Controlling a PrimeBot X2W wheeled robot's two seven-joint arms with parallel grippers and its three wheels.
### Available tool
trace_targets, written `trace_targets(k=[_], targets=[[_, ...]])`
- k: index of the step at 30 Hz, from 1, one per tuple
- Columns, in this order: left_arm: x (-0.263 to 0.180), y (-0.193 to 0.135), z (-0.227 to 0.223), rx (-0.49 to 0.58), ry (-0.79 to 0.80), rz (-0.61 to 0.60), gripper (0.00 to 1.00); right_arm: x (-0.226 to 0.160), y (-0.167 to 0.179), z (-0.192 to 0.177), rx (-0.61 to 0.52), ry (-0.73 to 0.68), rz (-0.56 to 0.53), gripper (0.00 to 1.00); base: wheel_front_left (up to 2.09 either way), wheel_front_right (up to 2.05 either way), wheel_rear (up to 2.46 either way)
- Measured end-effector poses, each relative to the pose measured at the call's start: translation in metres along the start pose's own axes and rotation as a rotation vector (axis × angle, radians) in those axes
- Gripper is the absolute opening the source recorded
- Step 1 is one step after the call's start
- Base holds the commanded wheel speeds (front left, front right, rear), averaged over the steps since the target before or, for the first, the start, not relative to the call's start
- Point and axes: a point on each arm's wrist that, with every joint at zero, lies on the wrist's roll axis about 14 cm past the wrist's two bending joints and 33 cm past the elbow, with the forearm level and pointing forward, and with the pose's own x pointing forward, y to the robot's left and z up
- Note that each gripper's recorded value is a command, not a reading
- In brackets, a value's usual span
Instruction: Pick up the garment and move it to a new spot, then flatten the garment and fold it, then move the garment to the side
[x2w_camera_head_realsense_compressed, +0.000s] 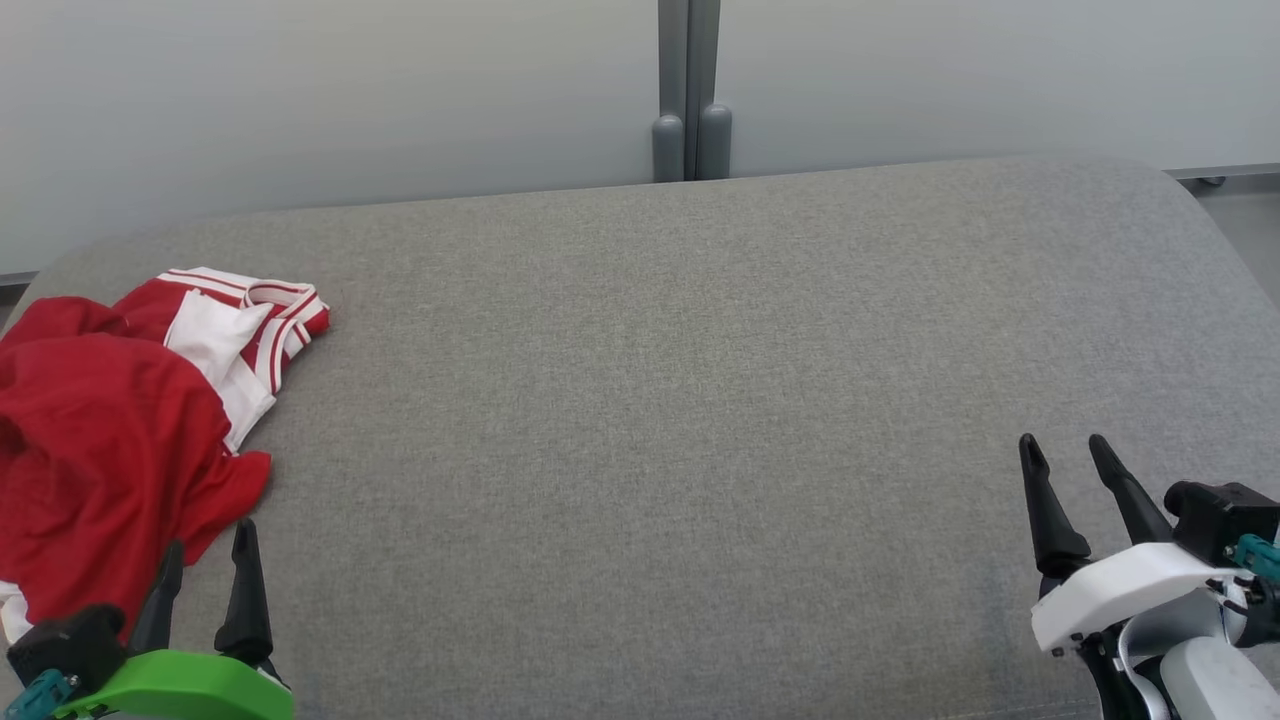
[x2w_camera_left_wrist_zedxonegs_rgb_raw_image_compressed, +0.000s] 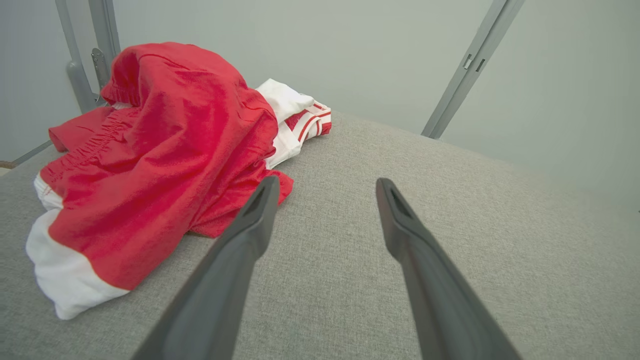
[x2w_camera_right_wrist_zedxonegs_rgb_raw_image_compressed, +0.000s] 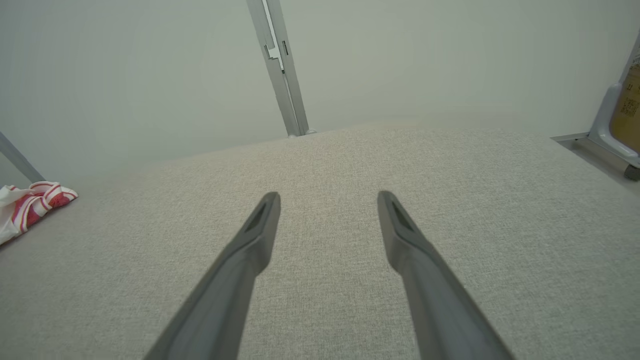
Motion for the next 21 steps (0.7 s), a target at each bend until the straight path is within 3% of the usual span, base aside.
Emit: trace_targets(k=[21], targets=[[-0.006,0.004,-0.006,0.261,0.002,-0.052,1.00,-0.006,0.001,0.024,-0.243,-0.111,0.055,1.00,0.00,0.00,0.00]])
